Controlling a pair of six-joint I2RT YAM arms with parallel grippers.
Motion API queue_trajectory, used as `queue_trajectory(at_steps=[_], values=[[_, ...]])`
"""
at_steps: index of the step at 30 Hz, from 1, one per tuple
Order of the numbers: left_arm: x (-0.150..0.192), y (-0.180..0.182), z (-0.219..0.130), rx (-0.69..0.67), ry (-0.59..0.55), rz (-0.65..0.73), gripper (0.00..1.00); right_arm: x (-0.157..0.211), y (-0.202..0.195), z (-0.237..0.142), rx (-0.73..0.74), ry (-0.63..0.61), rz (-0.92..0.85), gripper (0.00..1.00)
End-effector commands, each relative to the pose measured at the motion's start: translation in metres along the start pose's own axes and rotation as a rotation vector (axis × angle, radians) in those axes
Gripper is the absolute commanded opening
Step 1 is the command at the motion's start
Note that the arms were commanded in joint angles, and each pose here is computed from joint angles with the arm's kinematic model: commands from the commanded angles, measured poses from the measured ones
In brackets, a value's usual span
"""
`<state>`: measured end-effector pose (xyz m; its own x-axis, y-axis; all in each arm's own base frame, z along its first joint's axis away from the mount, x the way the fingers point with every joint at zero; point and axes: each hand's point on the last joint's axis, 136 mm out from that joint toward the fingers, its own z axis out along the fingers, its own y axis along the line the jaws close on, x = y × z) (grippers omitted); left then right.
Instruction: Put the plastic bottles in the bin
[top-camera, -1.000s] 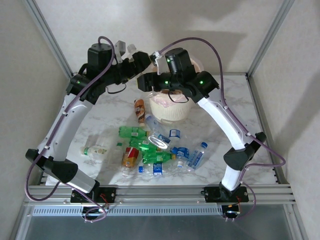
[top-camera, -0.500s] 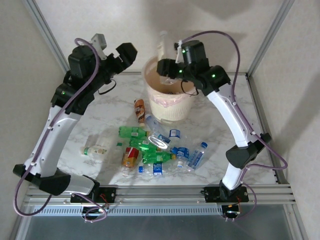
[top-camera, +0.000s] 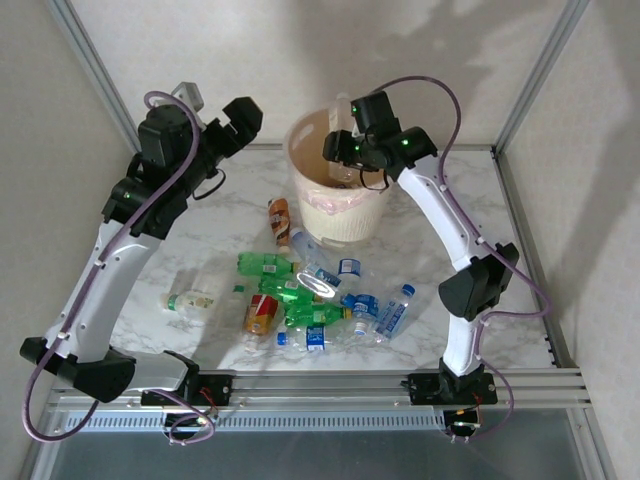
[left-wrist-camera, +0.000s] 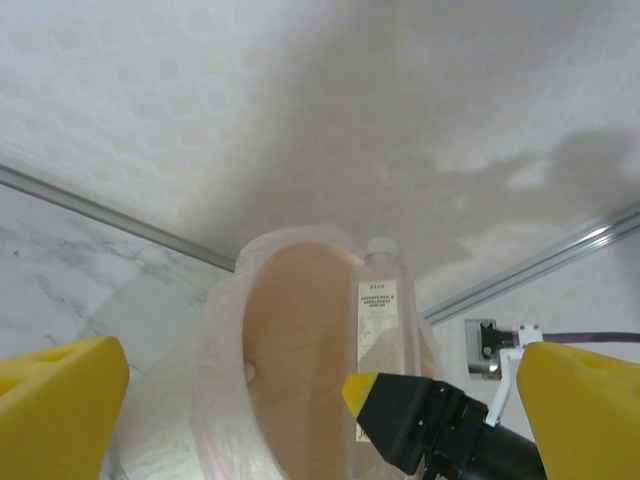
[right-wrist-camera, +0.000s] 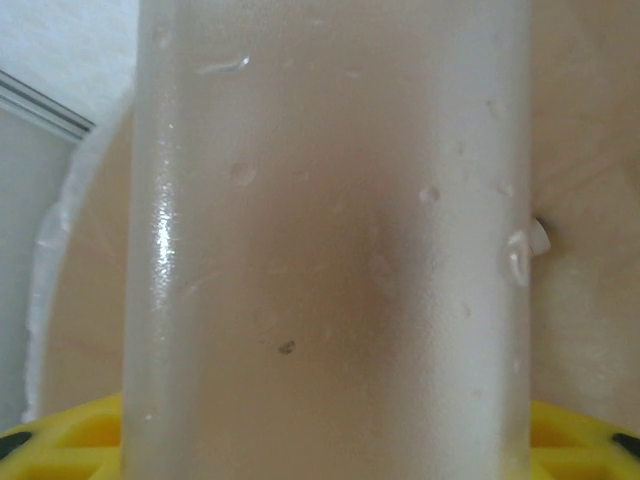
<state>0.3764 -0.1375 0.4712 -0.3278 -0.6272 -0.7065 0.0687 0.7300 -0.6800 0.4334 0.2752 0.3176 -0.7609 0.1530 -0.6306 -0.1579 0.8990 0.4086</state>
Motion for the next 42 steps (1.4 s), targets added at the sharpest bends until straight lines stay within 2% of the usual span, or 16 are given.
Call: queue_trajectory(at_steps=[1, 4, 6, 8, 13, 18, 22, 25, 31, 36, 40, 42], values=[[-0.004, 0.01, -0.007, -0.025, -0.012, -0.004, 0.99, 0.003, 0.004, -0.003, -0.022, -0.015, 0.003, 0.64], [0.0, 0.018, -0.006, -0.032, -0.01, -0.019, 1.0, 0.008, -0.002, 0.003, -0.006, -0.003, -0.014, 0.87], [0.002, 0.021, -0.004, -0.039, -0.003, -0.03, 0.99, 0.006, -0.001, 0.003, -0.006, -0.005, -0.025, 0.94], [0.004, 0.024, -0.003, -0.048, 0.004, -0.035, 0.99, 0.0, 0.002, -0.002, -0.013, -0.023, -0.033, 0.97], [0.01, 0.034, -0.003, -0.086, 0.015, -0.04, 1.0, -0.022, 0.014, -0.026, -0.029, -0.085, -0.049, 0.98], [0.014, 0.059, -0.008, -0.177, -0.014, -0.072, 0.99, -0.042, 0.025, -0.071, -0.058, -0.189, -0.067, 0.98], [0.02, 0.074, -0.012, -0.226, -0.017, -0.099, 0.98, -0.044, 0.025, -0.106, -0.093, -0.268, -0.069, 0.98], [0.032, 0.093, -0.015, -0.3, 0.008, -0.11, 0.96, -0.037, 0.024, -0.128, -0.134, -0.311, -0.078, 0.98], [0.082, 0.176, -0.052, -0.638, 0.098, -0.134, 0.89, -0.002, 0.016, -0.161, -0.231, -0.348, -0.117, 0.99], [0.119, 0.225, -0.097, -0.799, 0.088, -0.279, 0.87, 0.025, 0.009, -0.166, -0.269, -0.319, -0.156, 0.99], [0.142, 0.26, -0.137, -0.901, 0.031, -0.411, 0.88, 0.045, 0.006, -0.155, -0.294, -0.262, -0.171, 0.99], [0.153, 0.273, -0.147, -0.936, 0.023, -0.445, 0.88, 0.053, 0.004, -0.15, -0.299, -0.238, -0.165, 0.99]])
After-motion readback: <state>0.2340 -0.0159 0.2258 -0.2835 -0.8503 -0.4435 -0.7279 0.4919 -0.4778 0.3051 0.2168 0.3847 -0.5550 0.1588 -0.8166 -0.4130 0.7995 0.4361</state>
